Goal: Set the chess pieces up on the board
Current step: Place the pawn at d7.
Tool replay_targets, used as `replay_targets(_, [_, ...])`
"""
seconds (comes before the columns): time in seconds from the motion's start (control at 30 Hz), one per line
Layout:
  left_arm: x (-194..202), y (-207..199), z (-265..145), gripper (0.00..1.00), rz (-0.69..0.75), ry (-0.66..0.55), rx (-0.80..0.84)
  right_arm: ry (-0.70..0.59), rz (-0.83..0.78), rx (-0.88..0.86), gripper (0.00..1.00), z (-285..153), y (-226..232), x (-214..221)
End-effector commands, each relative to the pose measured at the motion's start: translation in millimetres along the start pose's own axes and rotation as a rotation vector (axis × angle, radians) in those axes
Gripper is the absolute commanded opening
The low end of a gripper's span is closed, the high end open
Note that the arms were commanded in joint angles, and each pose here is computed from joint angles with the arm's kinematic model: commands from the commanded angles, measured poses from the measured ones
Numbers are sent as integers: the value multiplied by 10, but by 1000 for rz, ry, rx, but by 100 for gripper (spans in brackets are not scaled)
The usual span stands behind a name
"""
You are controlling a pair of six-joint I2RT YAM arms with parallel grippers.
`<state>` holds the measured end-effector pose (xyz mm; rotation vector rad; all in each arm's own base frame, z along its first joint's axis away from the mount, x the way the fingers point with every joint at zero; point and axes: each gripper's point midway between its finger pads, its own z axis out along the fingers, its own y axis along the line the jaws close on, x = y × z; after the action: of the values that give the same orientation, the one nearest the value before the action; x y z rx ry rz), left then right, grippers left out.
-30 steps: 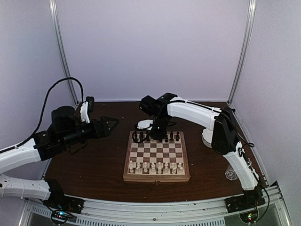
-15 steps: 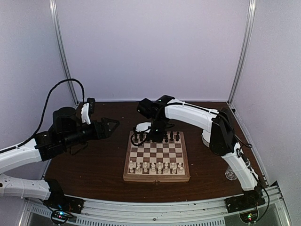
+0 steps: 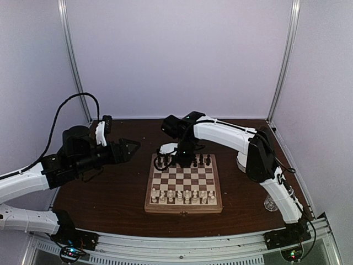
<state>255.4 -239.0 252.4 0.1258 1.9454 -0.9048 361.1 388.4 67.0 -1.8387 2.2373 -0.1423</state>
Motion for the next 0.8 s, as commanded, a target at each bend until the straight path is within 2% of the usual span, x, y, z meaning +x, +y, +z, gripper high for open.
replay_targets(0.0, [-26,-29,15,98,-4,-21,17,5,-1,15,19,33,-15,-31])
replay_targets(0.5, [3,-15,22,97,-6,-12,14,-9,1,18,13,67,-32,-94])
replay_targets(0.77, [2,-19,28,98,-8,-11,16,-19,15,20,22,-35,-42,-95])
